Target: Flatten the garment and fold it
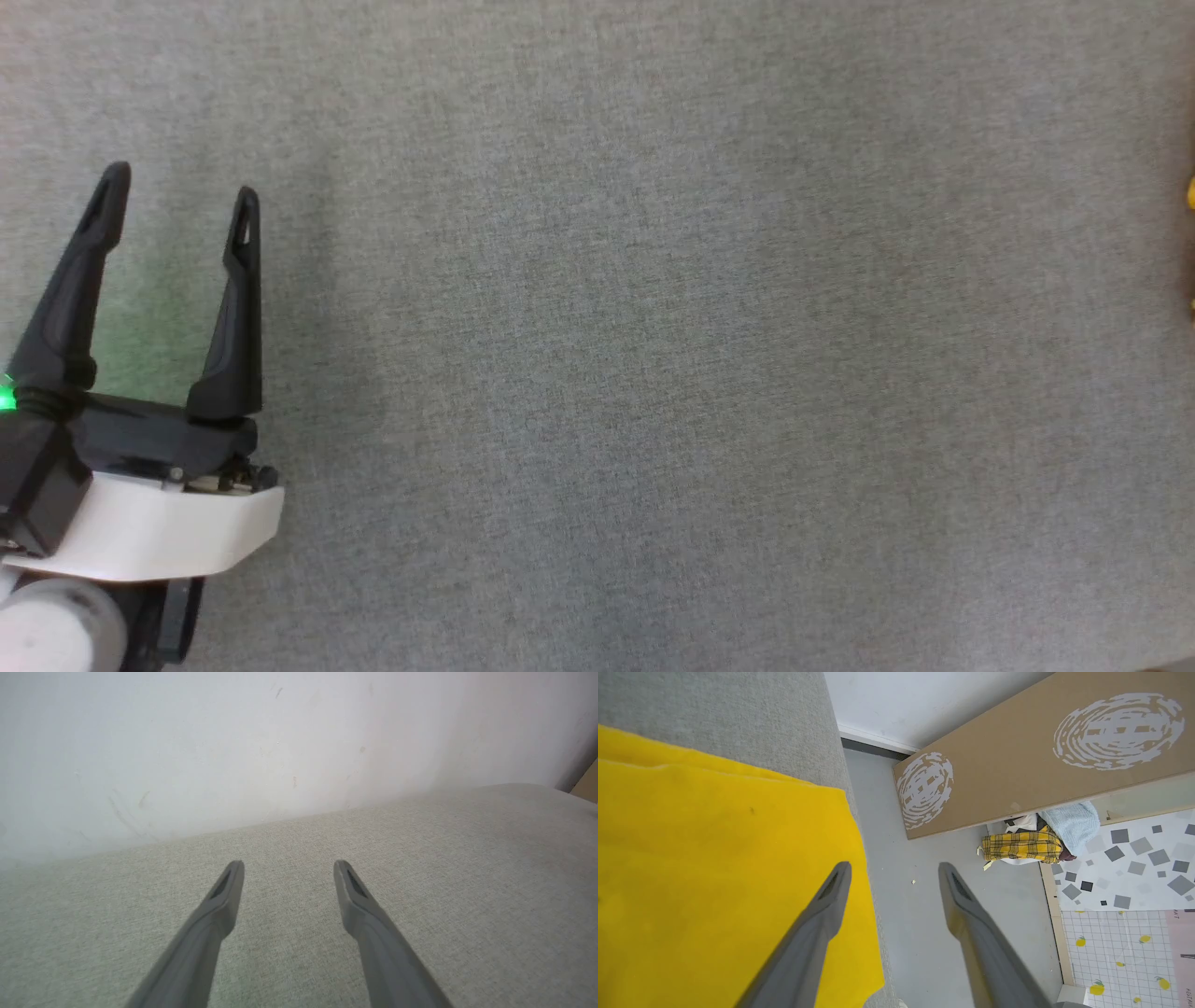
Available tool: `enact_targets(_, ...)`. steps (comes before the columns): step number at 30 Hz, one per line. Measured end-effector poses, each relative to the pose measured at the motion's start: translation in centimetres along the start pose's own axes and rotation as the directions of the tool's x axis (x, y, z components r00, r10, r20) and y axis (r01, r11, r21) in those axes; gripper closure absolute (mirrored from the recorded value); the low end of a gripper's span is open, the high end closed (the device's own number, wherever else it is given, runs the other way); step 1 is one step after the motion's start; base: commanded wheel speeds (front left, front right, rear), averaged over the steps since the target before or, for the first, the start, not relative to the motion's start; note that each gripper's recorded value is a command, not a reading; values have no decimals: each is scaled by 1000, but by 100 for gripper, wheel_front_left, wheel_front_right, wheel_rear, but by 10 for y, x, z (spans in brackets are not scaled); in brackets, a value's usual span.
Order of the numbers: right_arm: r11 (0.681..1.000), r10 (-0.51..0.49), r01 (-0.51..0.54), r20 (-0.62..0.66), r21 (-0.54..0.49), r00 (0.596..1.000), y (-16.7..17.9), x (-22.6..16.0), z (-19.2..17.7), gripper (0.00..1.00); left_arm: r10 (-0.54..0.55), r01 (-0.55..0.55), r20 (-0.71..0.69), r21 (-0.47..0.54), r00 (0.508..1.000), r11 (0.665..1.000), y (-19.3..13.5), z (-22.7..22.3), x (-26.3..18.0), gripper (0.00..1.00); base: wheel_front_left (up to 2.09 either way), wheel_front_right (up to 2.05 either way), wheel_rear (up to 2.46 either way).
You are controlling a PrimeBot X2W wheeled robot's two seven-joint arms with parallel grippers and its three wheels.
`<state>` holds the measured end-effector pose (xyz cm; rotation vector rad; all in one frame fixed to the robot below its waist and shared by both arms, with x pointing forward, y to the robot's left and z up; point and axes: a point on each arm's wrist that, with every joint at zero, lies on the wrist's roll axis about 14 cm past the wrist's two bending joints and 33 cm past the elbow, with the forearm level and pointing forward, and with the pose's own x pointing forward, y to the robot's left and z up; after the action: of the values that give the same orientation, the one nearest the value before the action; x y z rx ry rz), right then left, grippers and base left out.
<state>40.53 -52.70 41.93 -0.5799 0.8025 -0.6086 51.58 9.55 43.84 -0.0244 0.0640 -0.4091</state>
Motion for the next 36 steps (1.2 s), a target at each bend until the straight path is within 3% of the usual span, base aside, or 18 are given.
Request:
enact_targets(10,998,-2,-2,73,62,997,-16,-14,7,0,28,-26,48,-34,998,999,-9,20,-17,0,0,0,0)
enact_targets(18,983,17,-62,253,171,967,-15,-36,49,0,101,-95,97,-66,990,993,-7,41,-41,0,0,0,0)
enact_targets(21,962,30,-121,347,246,938,-5,-52,68,0,126,-119,110,-67,986,991,-7,48,-53,0,0,0,0)
enact_targets(24,914,32,-200,431,352,902,7,-72,82,0,151,-144,112,-69,982,987,-6,53,-66,0,0,0,0)
enact_targets(27,882,33,-267,512,389,858,17,-95,96,0,180,-172,113,-79,977,982,-4,58,-79,0,0,0,0)
enact_targets(36,836,81,-442,724,325,685,64,-188,122,0,232,-222,136,-88,963,971,-4,72,-110,0,0,0,0)
